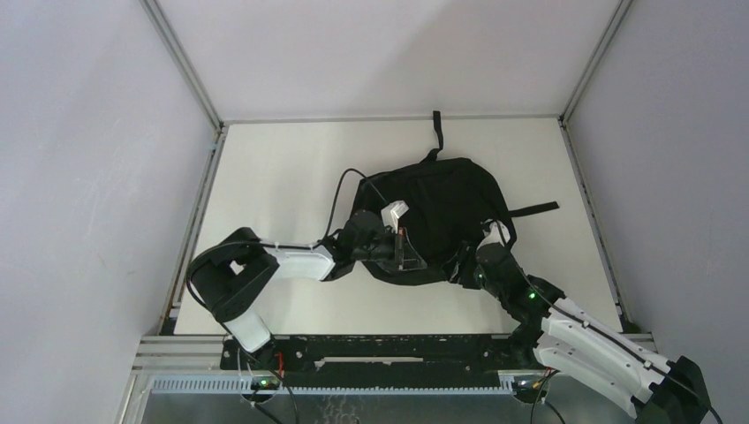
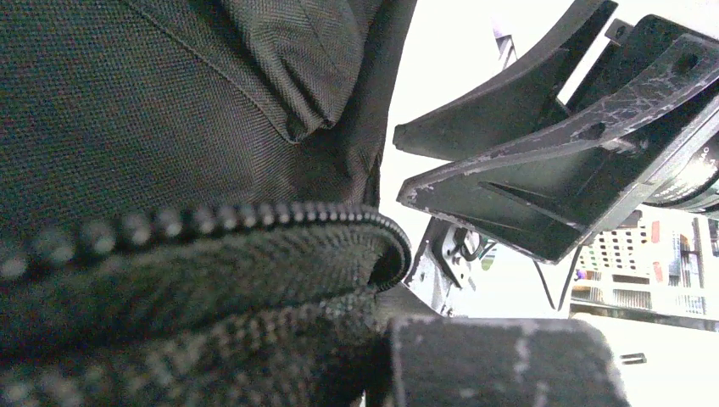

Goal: Pack the student bag
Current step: Adjust the student bag at the center of the board.

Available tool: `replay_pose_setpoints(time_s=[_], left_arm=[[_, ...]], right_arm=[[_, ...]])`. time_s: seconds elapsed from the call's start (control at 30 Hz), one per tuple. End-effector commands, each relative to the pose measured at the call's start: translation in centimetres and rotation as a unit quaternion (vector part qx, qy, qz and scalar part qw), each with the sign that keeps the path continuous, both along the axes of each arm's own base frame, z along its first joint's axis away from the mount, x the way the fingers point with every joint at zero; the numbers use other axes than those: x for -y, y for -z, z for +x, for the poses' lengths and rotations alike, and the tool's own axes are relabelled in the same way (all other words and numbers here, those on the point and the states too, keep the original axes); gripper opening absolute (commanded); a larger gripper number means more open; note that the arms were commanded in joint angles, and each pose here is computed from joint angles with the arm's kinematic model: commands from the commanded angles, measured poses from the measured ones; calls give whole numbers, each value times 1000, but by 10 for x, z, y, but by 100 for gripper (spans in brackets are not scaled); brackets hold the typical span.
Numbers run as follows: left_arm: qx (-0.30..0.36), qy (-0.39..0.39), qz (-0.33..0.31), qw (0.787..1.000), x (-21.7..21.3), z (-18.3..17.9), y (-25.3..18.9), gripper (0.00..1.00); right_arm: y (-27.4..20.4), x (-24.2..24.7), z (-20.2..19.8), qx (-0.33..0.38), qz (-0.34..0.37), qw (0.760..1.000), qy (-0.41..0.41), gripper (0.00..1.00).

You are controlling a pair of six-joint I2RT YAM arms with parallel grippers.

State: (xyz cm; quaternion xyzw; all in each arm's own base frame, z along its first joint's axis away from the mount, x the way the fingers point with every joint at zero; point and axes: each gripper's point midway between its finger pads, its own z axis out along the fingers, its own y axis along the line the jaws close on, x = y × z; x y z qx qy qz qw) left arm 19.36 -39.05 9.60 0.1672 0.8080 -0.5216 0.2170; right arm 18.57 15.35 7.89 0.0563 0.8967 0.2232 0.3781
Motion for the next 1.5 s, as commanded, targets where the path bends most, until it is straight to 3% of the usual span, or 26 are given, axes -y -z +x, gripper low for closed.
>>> replay_pose_setpoints(time_s=[0.0,0.17,0.4,0.53,0.63,0.87,1.03,1.13,1.17,1.2,1.3,1.47], left_arm=[[12,6,-25,1000,-1,-6,-14,0],[5,9,-19,1000,-6,-11,-7,1],[-1,16,-19,1000,-8,-16,-5,24],[-2,21,-20,1000,-9,-19,-5,27],[-3,30,-20,999,-10,-22,-5,25],[-1,35,-25,999,-11,-25,-9,4],[-5,42,-27,999,-10,-27,-10,3],[-10,47,-25,999,-9,-28,-7,9],[-12,48,-25,998,-9,-28,-6,11],[-13,48,-24,998,-9,-29,-6,12],[-13,46,-23,999,-10,-29,-6,10],[-12,46,-27,999,-11,-30,-9,10]], right_arm=[[-6,2,8,-14,60,995,79,66],[-12,-2,10,-41,125,983,125,71],[-8,-23,1,-143,217,954,152,67],[-1,-30,-1,-181,231,942,163,67],[5,-32,-1,-192,227,941,164,66],[11,-30,3,-190,215,943,170,65],[14,-29,8,-187,212,943,177,64],[8,-35,15,-180,227,942,167,64],[7,-37,17,-179,230,942,165,63],[6,-38,19,-176,231,942,164,53],[9,-35,20,-177,226,942,174,1],[13,-26,18,-179,213,942,189,0]])
